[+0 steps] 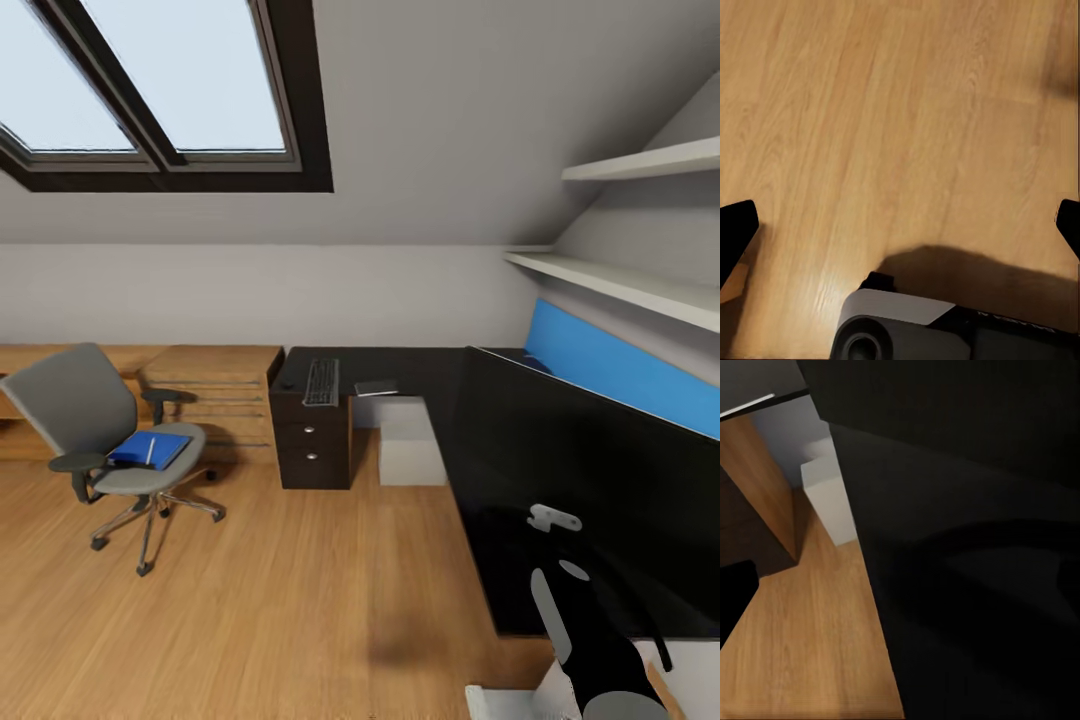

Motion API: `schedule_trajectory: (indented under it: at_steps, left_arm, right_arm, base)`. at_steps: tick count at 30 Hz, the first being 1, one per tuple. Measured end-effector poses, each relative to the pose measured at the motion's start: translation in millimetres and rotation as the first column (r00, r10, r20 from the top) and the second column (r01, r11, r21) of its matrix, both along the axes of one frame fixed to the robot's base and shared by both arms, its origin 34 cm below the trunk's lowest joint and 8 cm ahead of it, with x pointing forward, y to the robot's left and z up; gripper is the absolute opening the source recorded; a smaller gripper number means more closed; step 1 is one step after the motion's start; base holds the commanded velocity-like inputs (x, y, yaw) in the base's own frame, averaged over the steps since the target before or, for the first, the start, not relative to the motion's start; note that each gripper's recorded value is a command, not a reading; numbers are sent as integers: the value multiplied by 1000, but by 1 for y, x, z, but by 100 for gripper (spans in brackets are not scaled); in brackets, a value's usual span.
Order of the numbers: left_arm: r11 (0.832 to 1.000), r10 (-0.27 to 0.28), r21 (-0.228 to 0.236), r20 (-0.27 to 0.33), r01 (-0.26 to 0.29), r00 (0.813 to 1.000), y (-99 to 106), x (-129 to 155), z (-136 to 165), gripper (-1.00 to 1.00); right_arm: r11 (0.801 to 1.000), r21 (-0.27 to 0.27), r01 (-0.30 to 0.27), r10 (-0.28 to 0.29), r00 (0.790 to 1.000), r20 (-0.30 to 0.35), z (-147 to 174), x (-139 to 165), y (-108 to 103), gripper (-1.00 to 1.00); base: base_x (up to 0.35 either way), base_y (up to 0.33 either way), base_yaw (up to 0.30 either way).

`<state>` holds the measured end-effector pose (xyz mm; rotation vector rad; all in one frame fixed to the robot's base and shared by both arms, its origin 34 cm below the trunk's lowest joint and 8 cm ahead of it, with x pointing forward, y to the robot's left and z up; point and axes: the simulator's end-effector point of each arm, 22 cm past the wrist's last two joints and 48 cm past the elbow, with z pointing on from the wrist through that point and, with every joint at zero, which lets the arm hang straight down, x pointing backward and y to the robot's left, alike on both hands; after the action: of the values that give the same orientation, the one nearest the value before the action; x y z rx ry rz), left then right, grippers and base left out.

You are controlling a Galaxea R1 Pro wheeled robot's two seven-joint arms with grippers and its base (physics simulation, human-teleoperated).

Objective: In the bedroom, organize the workspace by keeping the computer under the desk, ensuring the monitor is on the desk, placing the keyboard on the desk next to the monitor, placing the mouse on the desk next to the keyboard, moving the folder from the swivel chair onto the desk next to the mouse, stacking the notebook on top of the folder with the pen on top of the notebook, and positioning the swivel chair next to the desk.

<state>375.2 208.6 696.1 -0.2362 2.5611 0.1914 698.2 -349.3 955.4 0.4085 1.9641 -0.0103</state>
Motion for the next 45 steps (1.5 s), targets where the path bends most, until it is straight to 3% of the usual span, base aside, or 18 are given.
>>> schedule_trajectory:
  at_steps: [45]
  left_arm:
    - [1000, 2, 1, -2, -2, 1000, 1, 0, 0, 100]
  right_arm:
    - [1000, -7, 8, -8, 999, 50, 10, 4, -1, 100]
  base:
    - [-273, -180, -5]
